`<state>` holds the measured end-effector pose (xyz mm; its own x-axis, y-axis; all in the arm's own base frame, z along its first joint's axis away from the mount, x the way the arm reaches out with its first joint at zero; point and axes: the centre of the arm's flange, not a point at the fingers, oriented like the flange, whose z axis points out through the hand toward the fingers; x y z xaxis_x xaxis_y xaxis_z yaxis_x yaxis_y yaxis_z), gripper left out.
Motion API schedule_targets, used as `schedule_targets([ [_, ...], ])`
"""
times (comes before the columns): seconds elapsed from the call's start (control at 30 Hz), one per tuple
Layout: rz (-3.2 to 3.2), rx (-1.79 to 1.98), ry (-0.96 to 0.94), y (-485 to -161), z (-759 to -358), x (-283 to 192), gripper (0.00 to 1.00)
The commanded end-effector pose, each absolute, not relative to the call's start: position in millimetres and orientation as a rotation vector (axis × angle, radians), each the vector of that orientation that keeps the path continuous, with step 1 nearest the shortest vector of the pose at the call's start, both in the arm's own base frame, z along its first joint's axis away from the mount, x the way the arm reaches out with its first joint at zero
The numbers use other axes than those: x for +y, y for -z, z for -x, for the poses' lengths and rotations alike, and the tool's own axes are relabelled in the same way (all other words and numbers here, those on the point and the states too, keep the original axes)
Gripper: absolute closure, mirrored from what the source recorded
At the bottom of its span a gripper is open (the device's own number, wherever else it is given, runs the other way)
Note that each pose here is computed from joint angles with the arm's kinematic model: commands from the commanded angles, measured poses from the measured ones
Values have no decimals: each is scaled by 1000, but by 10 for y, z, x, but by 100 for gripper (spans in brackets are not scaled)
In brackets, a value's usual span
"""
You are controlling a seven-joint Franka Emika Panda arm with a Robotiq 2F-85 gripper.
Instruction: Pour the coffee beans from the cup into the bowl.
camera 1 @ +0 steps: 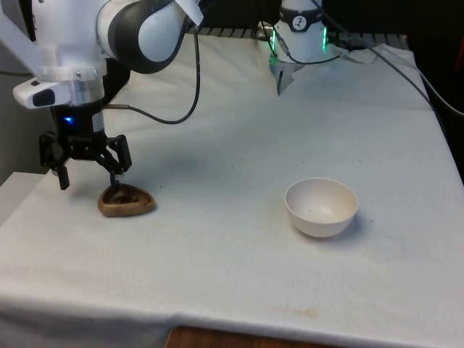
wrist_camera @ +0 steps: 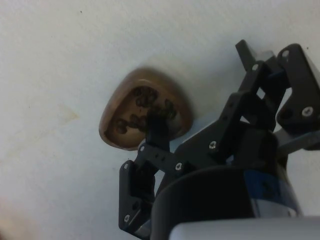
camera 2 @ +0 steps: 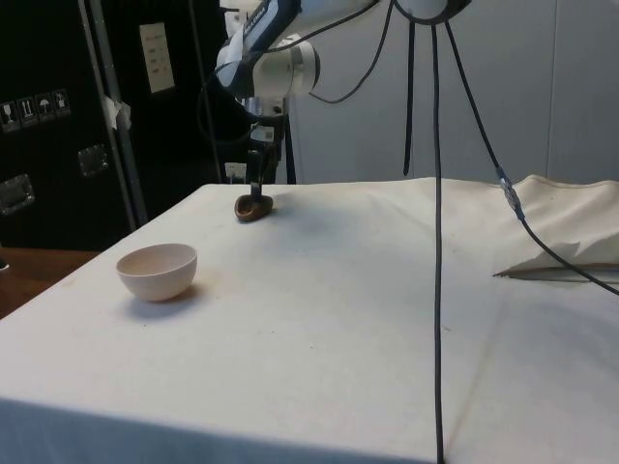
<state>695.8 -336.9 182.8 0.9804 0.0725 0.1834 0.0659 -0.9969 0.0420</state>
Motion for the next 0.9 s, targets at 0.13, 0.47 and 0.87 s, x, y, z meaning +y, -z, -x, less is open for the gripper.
schedule_targets([
  [0.13,-3089,106,-282,-1815,-6962,-3375,0],
  [0.47,-3081,93,-287,-1833,-6980,-3415,0],
  [0.87,-3078,82,-302,-1818,-7028,-3447,0],
])
